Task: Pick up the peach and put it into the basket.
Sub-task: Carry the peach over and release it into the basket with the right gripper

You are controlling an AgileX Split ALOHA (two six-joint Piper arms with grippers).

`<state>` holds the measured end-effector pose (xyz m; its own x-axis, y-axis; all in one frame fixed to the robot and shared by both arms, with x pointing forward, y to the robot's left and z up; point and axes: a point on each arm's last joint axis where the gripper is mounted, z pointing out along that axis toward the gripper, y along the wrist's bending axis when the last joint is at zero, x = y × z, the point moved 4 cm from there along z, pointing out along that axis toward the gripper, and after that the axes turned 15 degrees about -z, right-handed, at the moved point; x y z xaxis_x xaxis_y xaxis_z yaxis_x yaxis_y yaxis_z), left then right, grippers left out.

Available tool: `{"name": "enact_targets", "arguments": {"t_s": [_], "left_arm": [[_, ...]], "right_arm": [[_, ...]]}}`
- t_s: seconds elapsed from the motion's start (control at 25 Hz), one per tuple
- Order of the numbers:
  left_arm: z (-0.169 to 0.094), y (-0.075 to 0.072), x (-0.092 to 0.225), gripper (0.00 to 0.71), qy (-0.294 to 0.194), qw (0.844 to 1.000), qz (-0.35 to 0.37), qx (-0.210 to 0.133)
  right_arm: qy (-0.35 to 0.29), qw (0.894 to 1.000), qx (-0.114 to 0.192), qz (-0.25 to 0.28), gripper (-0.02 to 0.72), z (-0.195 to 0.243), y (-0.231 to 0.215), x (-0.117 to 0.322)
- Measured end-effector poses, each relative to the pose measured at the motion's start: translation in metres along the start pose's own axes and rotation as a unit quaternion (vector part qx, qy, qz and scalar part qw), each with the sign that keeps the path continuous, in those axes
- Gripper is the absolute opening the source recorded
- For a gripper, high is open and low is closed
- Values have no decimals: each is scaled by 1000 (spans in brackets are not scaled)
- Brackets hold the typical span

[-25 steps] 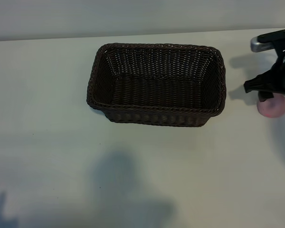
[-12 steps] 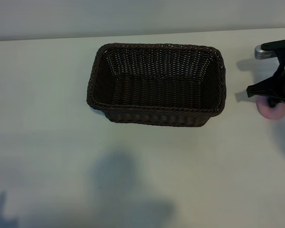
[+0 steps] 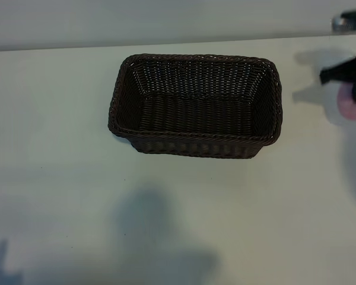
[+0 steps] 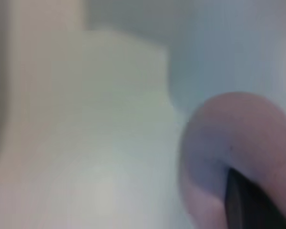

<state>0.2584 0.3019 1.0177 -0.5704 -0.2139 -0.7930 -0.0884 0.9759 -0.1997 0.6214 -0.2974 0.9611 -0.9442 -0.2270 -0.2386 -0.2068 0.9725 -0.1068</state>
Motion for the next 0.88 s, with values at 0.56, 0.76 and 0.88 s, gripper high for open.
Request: {"name": "enact_targets", "arguments": {"t_s": [0.56, 0.76, 0.88], "left_arm": [[0, 0, 0, 592, 0, 1000, 0, 0], [0, 0, 0, 592, 0, 1000, 0, 0], [0, 0, 0, 591, 0, 1000, 0, 0]], "right_arm": [[-83, 991, -70, -80, 52, -82, 71, -37], [-105, 977, -100, -153, 52, -93, 141, -38], [-107, 971, -113, -181, 52, -88, 171, -38]]}}
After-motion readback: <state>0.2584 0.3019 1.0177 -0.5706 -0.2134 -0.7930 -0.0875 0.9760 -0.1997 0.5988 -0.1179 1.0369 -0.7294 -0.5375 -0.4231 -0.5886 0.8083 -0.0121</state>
